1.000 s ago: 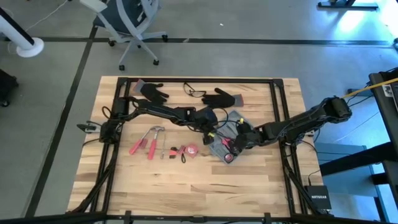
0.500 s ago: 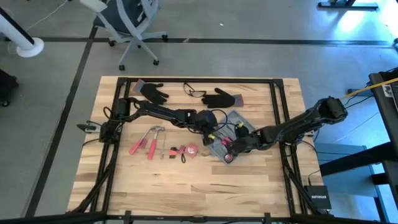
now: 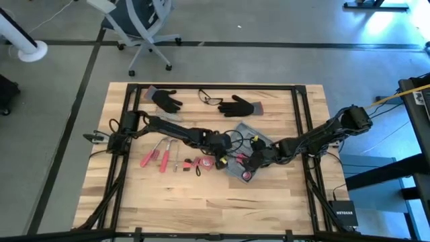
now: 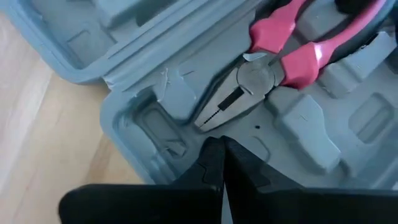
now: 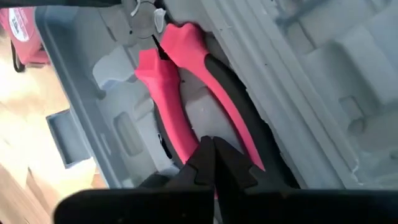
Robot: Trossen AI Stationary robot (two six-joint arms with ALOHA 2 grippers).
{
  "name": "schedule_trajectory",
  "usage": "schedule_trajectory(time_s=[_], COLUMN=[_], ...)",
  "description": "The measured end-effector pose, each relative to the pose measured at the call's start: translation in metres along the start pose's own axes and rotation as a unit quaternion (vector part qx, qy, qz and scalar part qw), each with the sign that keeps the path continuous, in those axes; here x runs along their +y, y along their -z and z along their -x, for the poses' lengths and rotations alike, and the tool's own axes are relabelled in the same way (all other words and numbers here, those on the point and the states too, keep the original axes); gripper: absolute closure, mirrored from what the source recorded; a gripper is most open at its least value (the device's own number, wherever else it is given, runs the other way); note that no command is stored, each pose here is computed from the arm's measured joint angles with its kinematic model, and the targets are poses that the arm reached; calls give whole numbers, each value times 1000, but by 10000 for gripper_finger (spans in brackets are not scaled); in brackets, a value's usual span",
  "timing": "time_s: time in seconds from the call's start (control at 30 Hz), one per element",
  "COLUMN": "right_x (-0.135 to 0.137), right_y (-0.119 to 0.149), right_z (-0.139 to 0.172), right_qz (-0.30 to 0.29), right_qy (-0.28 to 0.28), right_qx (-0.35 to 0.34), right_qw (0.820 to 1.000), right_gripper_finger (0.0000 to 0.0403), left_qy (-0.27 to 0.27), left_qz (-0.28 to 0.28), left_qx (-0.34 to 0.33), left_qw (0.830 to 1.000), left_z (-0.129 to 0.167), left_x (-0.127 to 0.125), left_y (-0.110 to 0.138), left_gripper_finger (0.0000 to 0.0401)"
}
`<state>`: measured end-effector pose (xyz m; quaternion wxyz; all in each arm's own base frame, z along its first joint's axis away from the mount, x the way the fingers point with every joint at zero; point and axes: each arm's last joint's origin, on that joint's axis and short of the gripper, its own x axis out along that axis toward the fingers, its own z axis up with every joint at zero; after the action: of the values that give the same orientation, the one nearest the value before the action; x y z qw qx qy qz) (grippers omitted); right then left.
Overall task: Prefit tool cases
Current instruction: Remove the orange pliers from the gray prefit tool case
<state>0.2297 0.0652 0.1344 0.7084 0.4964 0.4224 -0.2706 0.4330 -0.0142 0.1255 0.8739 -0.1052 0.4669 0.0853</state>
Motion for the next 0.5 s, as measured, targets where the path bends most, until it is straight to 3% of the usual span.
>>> schedule_trajectory(time_s=[0.23,0.4,0.5], right_x=[4,5,5], right_y=[8,17,19], right_z=[1,2,2], right_qz=[26,45,49], right_qy=[-16,-21,-20], right_qx=[4,8,11], right_qw=[1000,999,999], right_gripper_finger=[403,403,403], left_qy=[-23,-28,-4], left_qz=[-8,-91,-10], left_qx=[-22,-46,6], left_qw=[999,994,1000], left_z=[18,38,36], left_x=[-3,8,26], left_y=[-6,-20,-15], left_gripper_finger=[401,401,401])
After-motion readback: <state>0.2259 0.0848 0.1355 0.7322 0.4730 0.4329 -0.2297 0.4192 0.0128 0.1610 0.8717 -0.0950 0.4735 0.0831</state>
